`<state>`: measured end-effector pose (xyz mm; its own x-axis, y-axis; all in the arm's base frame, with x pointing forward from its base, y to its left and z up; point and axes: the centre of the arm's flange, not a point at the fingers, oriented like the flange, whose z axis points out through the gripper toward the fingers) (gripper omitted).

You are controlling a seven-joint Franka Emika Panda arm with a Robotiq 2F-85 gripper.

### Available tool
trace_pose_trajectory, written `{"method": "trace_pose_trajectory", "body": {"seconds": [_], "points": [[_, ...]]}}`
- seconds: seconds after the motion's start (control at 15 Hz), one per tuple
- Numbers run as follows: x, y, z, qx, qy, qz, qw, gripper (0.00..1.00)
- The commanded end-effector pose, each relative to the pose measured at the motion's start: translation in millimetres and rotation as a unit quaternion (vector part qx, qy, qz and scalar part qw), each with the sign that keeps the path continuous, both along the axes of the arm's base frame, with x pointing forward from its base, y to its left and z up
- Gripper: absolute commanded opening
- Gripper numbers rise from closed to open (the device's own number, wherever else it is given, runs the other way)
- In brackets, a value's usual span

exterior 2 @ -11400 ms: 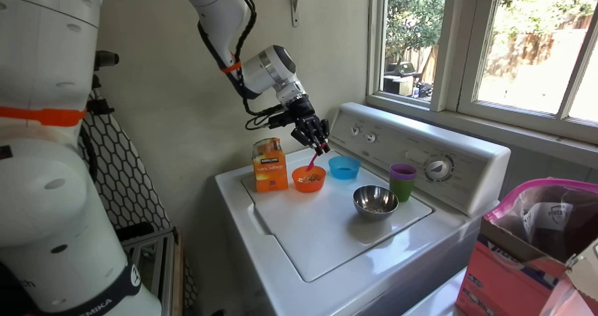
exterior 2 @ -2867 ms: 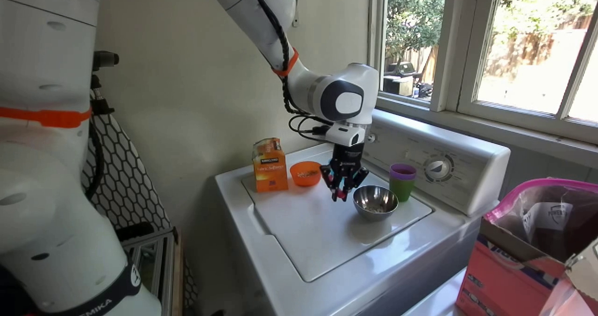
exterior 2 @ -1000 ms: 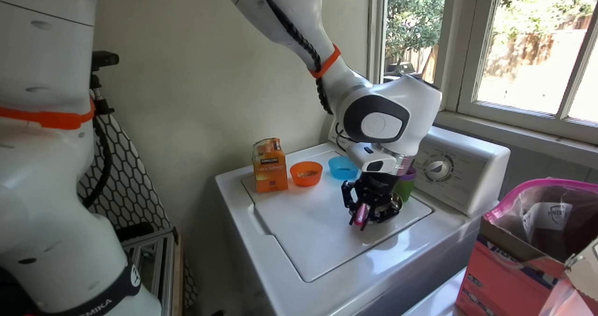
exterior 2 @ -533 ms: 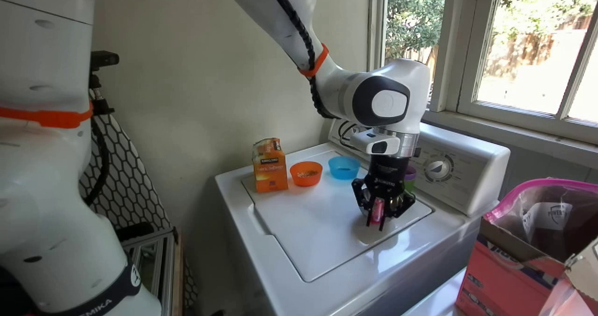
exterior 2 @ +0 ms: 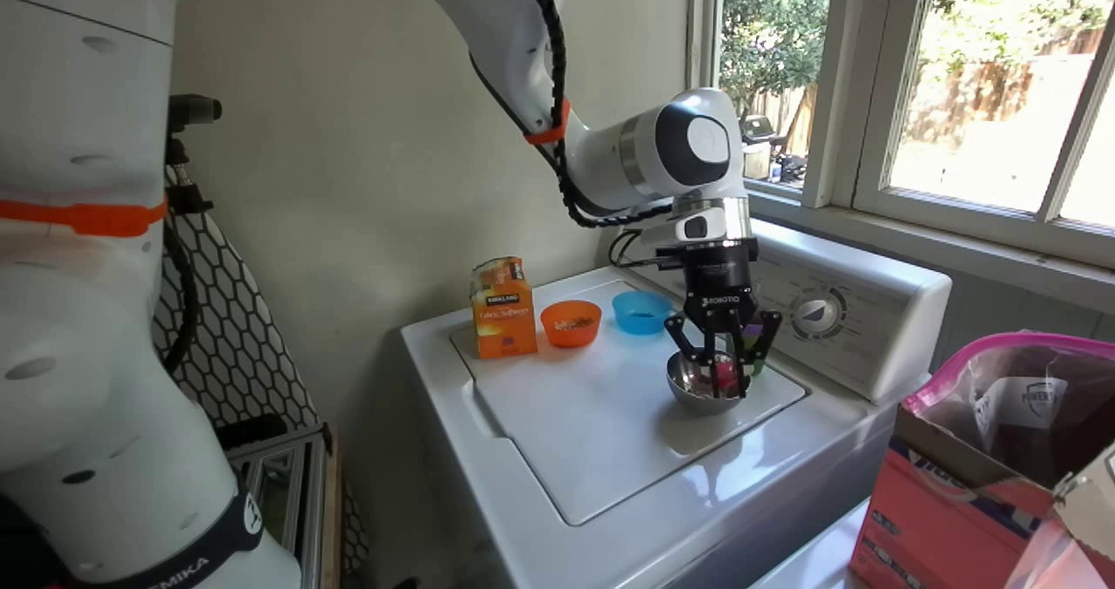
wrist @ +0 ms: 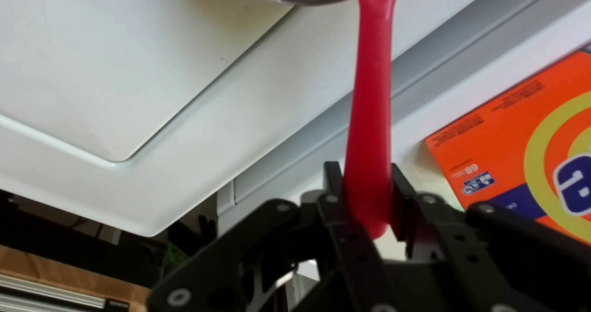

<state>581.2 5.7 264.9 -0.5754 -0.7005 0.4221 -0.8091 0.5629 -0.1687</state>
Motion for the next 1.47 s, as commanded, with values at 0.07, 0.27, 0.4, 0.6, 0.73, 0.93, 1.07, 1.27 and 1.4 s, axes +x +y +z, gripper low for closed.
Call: {"method": "trace_pose_trajectory", "body": {"seconds": [0.07, 0.27, 0.4, 0.6, 0.73, 0.93, 1.07, 1.27, 1.4], "points": [[3, 24, 7, -0.099, 0.002, 0.037, 0.9943, 0.06], [4, 36, 8, -0.138, 0.008, 0.063, 0.9884, 0.06], [5, 45, 10, -0.159, 0.016, 0.079, 0.984, 0.06], [5, 58, 13, -0.194, 0.027, 0.103, 0.9752, 0.06], [5, 67, 14, -0.222, 0.032, 0.113, 0.9678, 0.06], [6, 77, 16, -0.262, 0.036, 0.122, 0.9565, 0.06], [6, 83, 15, -0.285, 0.034, 0.125, 0.9496, 0.06], [6, 94, 11, -0.312, 0.037, 0.133, 0.94, 0.06], [6, 100, 9, -0.324, 0.038, 0.139, 0.935, 0.06]]}}
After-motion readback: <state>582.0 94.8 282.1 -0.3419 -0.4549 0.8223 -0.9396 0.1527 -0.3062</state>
